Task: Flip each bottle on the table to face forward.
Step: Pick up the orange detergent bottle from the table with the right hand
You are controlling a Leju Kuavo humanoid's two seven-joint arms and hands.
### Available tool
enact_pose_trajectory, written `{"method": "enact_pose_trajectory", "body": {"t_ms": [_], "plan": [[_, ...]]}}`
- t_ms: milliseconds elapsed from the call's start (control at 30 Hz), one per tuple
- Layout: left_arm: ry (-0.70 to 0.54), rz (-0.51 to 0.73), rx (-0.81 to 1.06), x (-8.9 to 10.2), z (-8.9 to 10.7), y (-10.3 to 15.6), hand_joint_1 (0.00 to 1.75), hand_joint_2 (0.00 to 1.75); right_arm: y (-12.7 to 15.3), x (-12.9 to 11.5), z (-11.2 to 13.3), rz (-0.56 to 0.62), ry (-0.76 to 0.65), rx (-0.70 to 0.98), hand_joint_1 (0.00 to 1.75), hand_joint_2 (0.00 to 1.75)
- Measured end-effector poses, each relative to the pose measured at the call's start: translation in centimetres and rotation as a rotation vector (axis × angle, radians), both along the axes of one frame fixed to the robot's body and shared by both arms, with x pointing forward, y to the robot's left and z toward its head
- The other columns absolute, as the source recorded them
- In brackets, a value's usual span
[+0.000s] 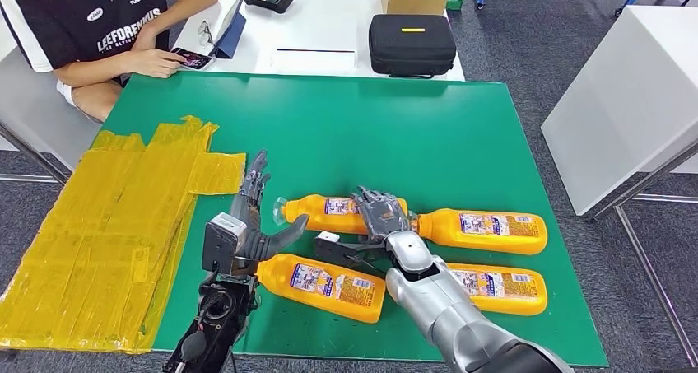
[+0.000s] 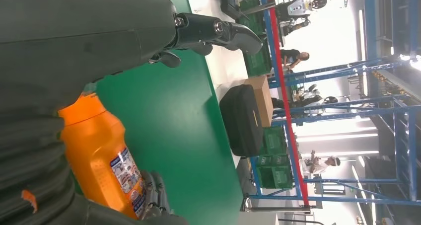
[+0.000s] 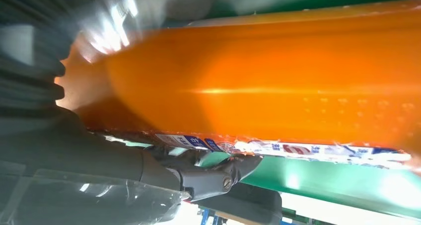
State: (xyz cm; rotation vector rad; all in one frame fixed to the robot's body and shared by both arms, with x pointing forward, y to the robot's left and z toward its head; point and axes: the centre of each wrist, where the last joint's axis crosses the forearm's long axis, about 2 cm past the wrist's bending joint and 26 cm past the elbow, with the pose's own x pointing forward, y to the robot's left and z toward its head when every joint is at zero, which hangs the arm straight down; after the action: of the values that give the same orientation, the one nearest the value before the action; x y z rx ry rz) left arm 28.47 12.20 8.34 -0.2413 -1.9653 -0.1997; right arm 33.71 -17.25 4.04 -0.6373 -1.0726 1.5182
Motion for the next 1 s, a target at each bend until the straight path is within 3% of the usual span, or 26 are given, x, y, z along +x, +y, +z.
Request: {"method": "enact_pose_trajectory", "body": {"t_ms": [233, 433, 600, 833, 1000], "plan": [[0.005, 0.000, 0.001, -0.1, -0.1, 0.0, 0.00, 1.75, -0.3, 0.0, 0.0, -0.014, -0.003, 0.001, 1.72, 1.75], [0.006, -0.005, 0.009, -0.1, -0.2, 0.0, 0.00, 1.75, -0.4, 0.0, 0.0, -0.036, -0.057, 0.020, 1.75, 1.75], [0.007, -0.001, 0.015, -0.3, -0.4, 0.0, 0.00, 1.75, -0.7, -0.1, 0.1, -0.083, -0.221, 0.111, 1.75, 1.75], [0.004, 0.015, 0.018, -0.4, -0.5, 0.2, 0.00, 1.75, -0.9, 0.6, 1.2, -0.125, -0.464, 0.381, 1.75, 1.75], [0.000, 0.023, 0.016, -0.4, -0.5, 0.2, 0.00, 1.75, -0.5, 0.8, 1.8, -0.168, -0.489, 0.791, 1.75, 1.75]]}}
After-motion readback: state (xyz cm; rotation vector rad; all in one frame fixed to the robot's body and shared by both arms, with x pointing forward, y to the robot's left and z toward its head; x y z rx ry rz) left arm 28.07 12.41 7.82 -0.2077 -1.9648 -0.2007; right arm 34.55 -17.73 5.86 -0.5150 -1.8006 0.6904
